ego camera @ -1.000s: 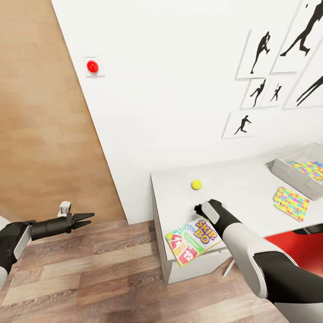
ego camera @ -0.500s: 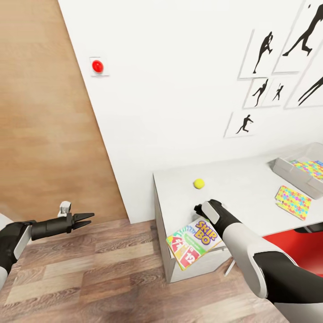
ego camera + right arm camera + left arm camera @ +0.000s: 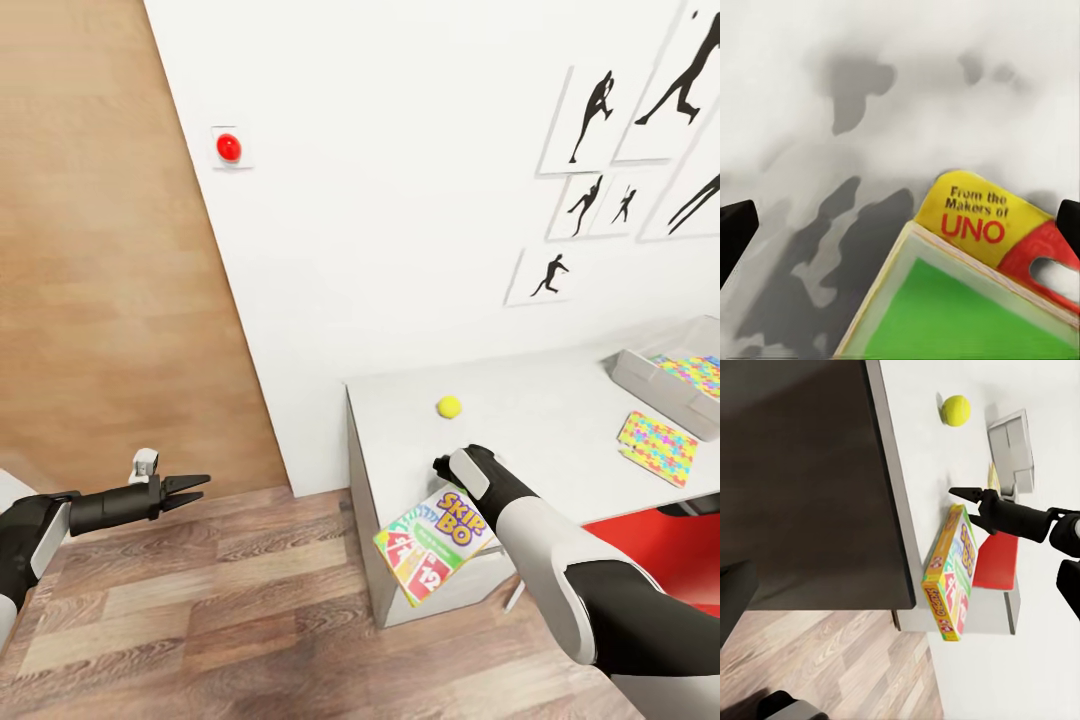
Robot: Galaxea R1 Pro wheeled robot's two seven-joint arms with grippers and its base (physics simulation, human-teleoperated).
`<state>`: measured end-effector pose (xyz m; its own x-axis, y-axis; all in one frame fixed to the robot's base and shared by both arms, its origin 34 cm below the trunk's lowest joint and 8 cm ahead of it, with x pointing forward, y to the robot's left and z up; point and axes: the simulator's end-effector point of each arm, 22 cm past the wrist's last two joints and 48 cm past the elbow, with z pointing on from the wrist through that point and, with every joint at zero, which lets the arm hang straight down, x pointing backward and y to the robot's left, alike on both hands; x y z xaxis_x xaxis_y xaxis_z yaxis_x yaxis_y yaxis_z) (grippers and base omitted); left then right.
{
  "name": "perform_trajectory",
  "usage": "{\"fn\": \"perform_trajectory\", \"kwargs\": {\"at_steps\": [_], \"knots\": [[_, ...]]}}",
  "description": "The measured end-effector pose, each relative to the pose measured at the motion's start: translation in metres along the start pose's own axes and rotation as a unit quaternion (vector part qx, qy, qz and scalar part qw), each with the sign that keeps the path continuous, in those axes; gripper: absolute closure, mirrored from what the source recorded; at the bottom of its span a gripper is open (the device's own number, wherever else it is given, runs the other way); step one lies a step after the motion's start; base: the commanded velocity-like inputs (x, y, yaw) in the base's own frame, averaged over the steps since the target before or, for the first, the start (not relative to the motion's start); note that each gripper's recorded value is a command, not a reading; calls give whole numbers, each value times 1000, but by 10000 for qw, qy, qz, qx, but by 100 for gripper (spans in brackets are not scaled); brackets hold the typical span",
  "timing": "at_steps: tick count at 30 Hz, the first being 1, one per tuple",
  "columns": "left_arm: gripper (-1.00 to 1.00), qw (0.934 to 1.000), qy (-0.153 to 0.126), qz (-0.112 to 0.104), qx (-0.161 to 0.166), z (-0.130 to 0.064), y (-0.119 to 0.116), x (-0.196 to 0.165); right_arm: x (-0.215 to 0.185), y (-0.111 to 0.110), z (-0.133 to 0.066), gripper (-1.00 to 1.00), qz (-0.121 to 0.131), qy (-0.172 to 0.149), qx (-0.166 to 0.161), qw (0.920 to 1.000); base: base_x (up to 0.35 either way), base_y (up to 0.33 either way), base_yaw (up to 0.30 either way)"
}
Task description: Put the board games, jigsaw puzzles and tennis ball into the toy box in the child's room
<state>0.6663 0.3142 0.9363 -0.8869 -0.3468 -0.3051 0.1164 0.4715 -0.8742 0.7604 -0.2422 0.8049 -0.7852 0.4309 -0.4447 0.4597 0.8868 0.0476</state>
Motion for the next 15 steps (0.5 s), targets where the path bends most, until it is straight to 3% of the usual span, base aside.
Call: {"fn": "perform_trajectory", "kwargs": {"at_steps": [15], "knots": [[-100, 10000, 1, -2, 6, 1, 0, 0, 0, 0, 0, -100, 0, -2, 3, 10000, 0, 11, 0]]}}
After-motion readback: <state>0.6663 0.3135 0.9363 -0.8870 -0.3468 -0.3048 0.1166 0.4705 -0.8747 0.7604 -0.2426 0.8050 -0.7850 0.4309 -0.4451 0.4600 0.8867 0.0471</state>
